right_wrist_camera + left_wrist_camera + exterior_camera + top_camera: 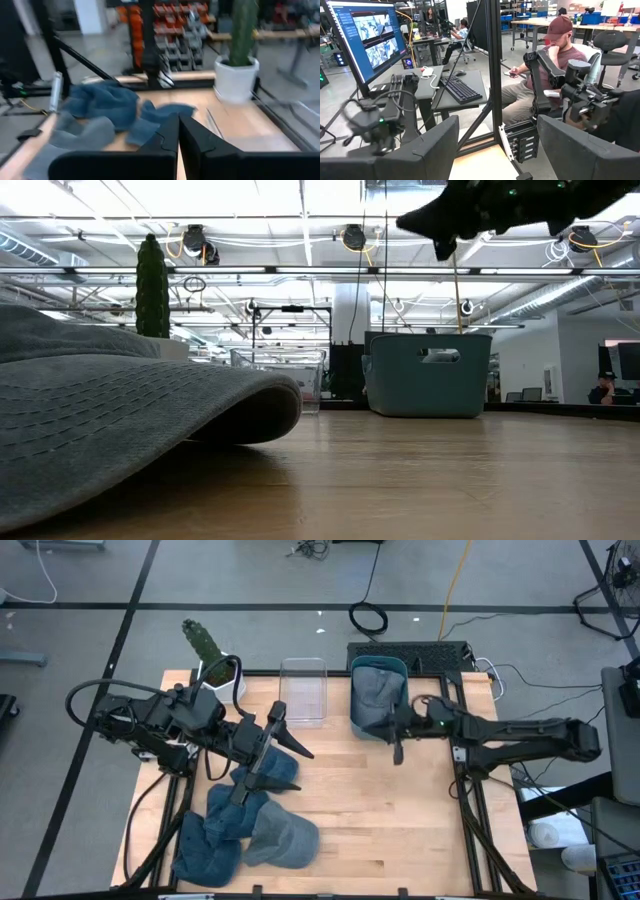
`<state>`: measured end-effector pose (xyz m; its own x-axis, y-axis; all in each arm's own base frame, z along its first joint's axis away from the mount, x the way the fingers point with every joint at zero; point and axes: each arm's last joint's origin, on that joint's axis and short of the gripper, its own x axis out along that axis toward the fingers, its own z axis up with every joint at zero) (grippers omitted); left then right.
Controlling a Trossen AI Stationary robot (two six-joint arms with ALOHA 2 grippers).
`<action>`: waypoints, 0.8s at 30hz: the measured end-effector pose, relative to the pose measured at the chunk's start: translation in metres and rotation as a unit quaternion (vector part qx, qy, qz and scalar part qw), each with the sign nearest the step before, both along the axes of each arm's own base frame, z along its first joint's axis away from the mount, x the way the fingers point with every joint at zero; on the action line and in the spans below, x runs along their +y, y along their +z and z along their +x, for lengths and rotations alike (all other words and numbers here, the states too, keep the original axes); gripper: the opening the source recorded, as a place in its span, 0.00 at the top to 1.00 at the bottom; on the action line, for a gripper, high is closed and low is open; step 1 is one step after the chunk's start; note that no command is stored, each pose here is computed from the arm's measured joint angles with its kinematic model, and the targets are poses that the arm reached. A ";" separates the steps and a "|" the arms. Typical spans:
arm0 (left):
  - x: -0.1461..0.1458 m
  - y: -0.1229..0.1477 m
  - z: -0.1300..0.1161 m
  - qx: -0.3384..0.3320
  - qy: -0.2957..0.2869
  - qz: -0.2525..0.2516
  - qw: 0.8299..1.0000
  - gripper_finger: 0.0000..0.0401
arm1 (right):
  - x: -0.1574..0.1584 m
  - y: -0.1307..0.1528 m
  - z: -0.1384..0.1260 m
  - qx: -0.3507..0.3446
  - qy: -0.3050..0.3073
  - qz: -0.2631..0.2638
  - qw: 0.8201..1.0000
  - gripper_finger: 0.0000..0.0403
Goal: Pick & Place hat
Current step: Put the gray cap into the blue bin
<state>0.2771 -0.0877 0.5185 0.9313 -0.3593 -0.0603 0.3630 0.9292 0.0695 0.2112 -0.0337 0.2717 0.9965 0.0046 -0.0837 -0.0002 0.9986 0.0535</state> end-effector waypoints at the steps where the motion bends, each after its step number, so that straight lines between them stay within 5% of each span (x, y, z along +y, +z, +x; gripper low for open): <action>1: 0.000 0.000 0.000 0.000 0.000 0.000 1.000 0.32 | 0.003 -0.001 -0.001 -0.014 0.007 -0.008 1.000 1.00; 13: 0.000 0.002 -0.001 -0.006 -0.005 -0.012 1.000 0.32 | 0.031 0.014 -0.016 -0.075 0.072 -0.071 0.992 1.00; 18: 0.000 -0.023 -0.005 0.102 -0.027 0.078 0.991 0.32 | 0.040 0.017 -0.018 -0.090 0.093 -0.085 0.988 1.00; 24: -0.008 -0.045 -0.003 0.158 -0.034 0.087 0.983 0.32 | 0.045 0.021 -0.022 -0.101 0.106 -0.090 0.985 1.00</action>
<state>0.2740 -0.0961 0.4732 0.8305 -0.3780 -0.4092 0.4523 0.8863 0.0993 0.1888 0.0113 0.2924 0.9710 0.2179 0.0983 -0.2025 0.9683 -0.1462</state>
